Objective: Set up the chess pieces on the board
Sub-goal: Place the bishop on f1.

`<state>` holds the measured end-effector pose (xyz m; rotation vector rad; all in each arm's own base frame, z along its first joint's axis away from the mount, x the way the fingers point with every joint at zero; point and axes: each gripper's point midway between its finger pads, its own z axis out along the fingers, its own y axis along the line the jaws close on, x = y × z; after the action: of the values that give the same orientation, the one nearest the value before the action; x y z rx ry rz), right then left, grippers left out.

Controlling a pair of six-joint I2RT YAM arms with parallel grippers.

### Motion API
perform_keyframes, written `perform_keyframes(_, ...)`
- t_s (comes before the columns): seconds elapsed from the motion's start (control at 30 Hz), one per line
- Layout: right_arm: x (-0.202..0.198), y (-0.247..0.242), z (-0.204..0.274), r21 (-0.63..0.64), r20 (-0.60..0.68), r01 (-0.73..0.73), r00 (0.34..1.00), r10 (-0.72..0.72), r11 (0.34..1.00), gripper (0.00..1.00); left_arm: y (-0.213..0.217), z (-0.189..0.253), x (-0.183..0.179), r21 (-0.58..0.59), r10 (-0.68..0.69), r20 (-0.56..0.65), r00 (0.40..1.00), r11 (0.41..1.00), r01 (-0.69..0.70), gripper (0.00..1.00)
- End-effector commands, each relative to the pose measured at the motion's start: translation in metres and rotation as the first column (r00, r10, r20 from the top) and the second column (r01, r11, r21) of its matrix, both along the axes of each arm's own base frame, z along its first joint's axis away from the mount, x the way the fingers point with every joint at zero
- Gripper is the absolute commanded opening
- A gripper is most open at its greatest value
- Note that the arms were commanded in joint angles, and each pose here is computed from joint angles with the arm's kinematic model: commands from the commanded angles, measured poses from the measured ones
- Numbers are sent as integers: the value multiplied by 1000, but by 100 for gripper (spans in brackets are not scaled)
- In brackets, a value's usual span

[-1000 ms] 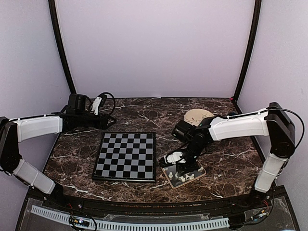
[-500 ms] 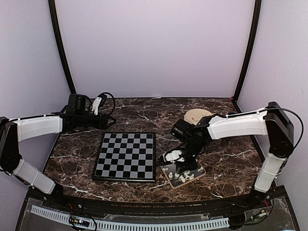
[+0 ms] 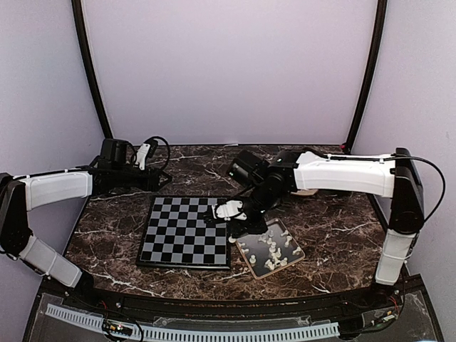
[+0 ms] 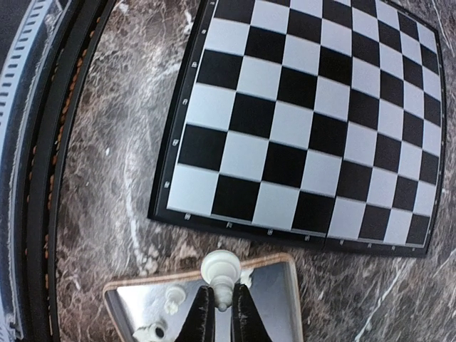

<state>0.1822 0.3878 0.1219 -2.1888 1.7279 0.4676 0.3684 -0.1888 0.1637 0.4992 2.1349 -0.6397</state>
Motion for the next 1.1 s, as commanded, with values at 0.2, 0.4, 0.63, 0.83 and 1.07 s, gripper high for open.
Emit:
perform_keyframes(0.2, 9, 82, -28, -34, 33, -11, 999, 13, 999, 6, 7, 27, 4, 29, 35, 67, 997, 999, -37, 57)
perform_keyframes(0.4, 5, 103, -45, -48, -14, -10, 1000, 9, 999, 6, 10, 32, 4, 36, 43, 84, 996, 998, -46, 58)
perform_keyframes(0.63, -16, 108, -51, -56, -63, -67, 996, 64, 996, 8, 10, 35, 4, 36, 46, 90, 995, 998, -50, 58)
perform_keyframes(0.83, -25, 109, -59, -72, -79, -85, 994, 79, 994, 8, 11, 34, 4, 37, 47, 88, 995, 998, -50, 58)
perform_keyframes(1.07, -21, 113, -65, -79, -62, -62, 996, 58, 995, 9, 11, 32, 4, 38, 48, 83, 995, 998, -52, 58)
